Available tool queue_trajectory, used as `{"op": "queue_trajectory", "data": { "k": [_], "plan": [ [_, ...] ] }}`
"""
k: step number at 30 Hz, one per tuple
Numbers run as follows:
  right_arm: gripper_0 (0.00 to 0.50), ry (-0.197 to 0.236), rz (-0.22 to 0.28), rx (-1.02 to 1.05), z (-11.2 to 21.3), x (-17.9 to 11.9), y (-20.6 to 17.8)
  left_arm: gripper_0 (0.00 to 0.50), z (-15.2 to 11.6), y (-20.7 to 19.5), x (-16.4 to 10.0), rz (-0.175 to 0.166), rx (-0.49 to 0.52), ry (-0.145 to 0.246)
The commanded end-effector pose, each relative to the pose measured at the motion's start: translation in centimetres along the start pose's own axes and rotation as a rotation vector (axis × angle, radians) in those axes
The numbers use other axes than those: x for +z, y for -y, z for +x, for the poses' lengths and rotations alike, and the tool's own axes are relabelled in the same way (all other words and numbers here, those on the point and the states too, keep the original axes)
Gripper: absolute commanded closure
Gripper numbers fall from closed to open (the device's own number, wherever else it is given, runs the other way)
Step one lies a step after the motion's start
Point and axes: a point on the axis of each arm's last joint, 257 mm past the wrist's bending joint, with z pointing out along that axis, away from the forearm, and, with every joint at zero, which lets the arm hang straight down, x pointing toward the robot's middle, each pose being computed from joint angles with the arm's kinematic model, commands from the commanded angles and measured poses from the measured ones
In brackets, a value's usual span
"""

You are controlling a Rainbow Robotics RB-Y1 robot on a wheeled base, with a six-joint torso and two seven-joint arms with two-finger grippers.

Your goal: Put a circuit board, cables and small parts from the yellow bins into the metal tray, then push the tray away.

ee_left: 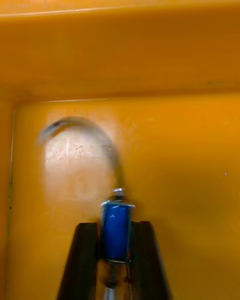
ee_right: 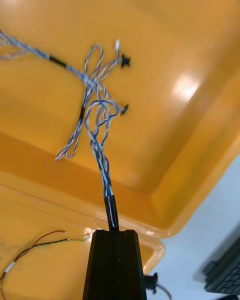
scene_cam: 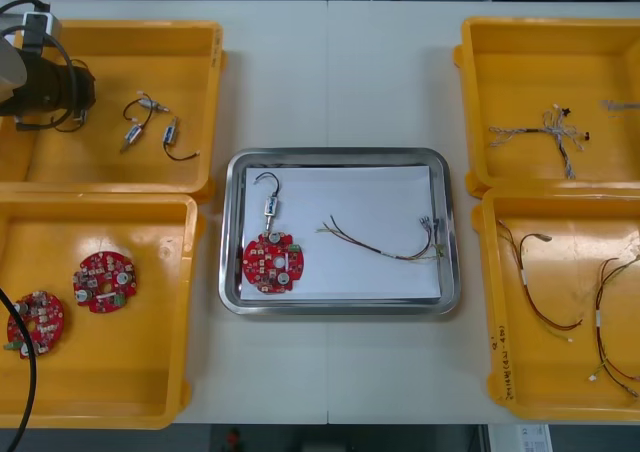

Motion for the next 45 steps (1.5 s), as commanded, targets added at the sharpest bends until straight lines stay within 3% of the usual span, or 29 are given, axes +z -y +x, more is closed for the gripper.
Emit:
{"op": "queue_trajectory", "data": {
  "k": [1,6,12,18,25,33,39,45],
  "plan": [
    [0.500,0.128,0.023,-0.047,-3.2,-3.2,-1.1,0.500,-0.5,-0.5,-0.2,-0.012,0.138,0.017],
    [0.500,0.241,0.010,-0.172,-6.8,-5.5,-5.0,0.500,-0.6,-0.8,-0.2,-0.017,0.146,0.021],
    [0.500,0.311,-0.004,-0.355,-9.7,-6.7,-11.5,0.500,-1.0,-1.3,-0.5,-0.023,0.150,0.028],
    [0.500,0.355,-0.043,-0.524,-11.6,-6.9,-19.1,0.500,-2.9,-1.2,-2.1,0.011,0.144,0.021],
    [0.500,0.349,-0.107,-0.678,-11.9,-5.9,-26.4,0.500,-4.5,-2.3,-3.9,-0.005,0.168,0.005],
    [0.500,0.240,-0.151,-0.820,-9.1,-2.1,-32.0,0.500,-5.7,-2.9,-6.1,-0.017,0.199,-0.037],
    [0.500,0.273,-0.176,-0.869,-9.4,0.8,-35.7,0.500,-6.2,-2.6,-7.6,-0.007,0.187,-0.069],
    [0.500,0.307,-0.137,-0.900,-9.7,3.0,-37.3,0.500,-6.5,-1.4,-9.2,0.000,0.140,-0.111]
  ]
}}
